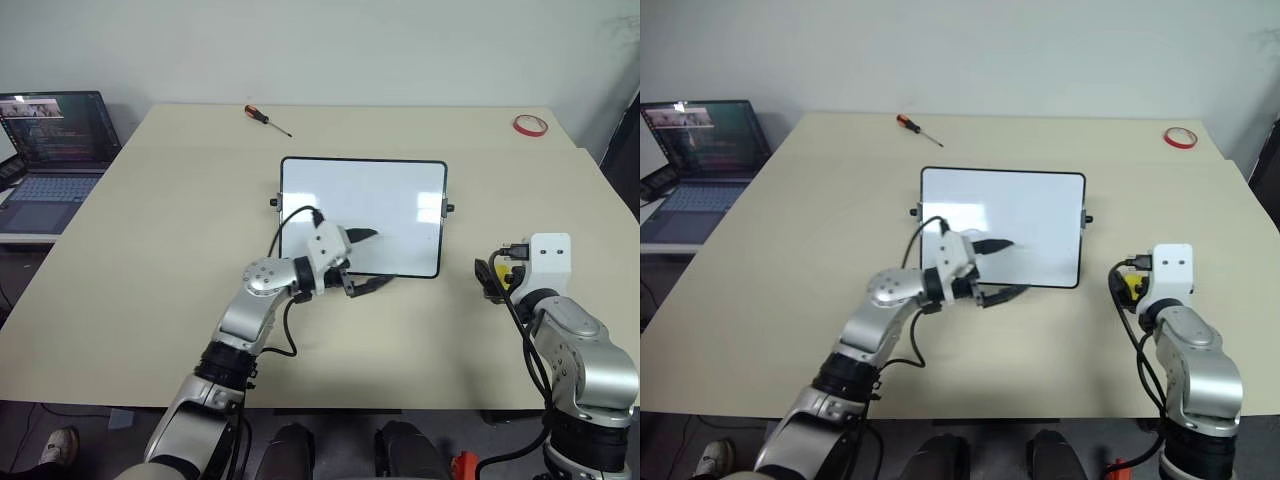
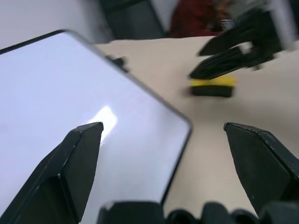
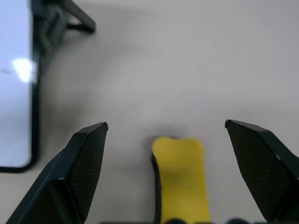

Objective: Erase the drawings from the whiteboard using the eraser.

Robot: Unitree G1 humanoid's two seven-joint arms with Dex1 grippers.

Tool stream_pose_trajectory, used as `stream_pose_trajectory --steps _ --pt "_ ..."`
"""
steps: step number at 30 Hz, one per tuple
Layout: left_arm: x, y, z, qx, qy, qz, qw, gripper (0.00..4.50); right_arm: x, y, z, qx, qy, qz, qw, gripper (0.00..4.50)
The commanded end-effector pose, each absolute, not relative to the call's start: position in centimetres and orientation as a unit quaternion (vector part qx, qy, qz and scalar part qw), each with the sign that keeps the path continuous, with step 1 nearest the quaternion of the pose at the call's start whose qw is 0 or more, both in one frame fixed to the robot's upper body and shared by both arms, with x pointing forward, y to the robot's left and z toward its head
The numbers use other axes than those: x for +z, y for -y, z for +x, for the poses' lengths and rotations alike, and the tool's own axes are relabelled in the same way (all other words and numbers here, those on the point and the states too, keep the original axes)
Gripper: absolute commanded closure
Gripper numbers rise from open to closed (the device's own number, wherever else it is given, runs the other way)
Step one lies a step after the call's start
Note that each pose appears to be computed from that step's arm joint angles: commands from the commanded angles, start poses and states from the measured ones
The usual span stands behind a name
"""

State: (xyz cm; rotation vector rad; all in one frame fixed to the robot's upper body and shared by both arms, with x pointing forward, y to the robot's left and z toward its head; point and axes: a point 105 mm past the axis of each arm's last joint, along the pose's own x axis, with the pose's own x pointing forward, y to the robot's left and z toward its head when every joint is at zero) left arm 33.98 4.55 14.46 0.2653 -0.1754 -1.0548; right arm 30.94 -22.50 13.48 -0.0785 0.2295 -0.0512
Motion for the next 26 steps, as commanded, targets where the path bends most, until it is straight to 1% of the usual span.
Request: stream_pose_trajectory --steps 1,3,5,9,14,18,22,26 --pt "16.2 -6.6 34.0 -0.425 0.111 0.102 0.892 0.00 14.4 21.3 30.1 -0.016 -0.087 -0.045 0.995 0.08" --pt "15.8 -9.2 33.9 -0.354 0.106 0.103 0.923 0.00 14.5 21.0 29.3 -0.022 -0.074 -0.059 0.995 0.08" --pt "15.3 -11.3 33.5 -0.297 0.097 0.102 0.944 0.00 14.5 21.2 28.5 -0.036 -0.061 -0.070 0.995 0.08" --pt "14.5 -14.8 32.5 -0.210 0.081 0.085 0.971 0.00 15.1 22.1 27.4 -0.079 -0.020 -0.092 0.992 0.08" --pt "13.3 -18.5 30.7 -0.106 0.061 0.071 0.990 0.00 14.7 22.3 26.4 -0.108 0.007 -0.086 0.990 0.08" --pt "12.9 -18.9 29.1 -0.084 0.052 0.077 0.992 0.00 14.0 21.8 26.4 -0.107 0.007 -0.090 0.990 0.08" --pt "12.9 -18.8 27.4 -0.073 0.046 0.075 0.993 0.00 12.6 21.2 26.1 -0.095 -0.014 -0.085 0.992 0.08" --pt "13.1 -18.8 27.1 -0.078 0.041 0.078 0.993 0.00 12.7 20.6 26.3 -0.088 -0.013 -0.078 0.993 0.08"
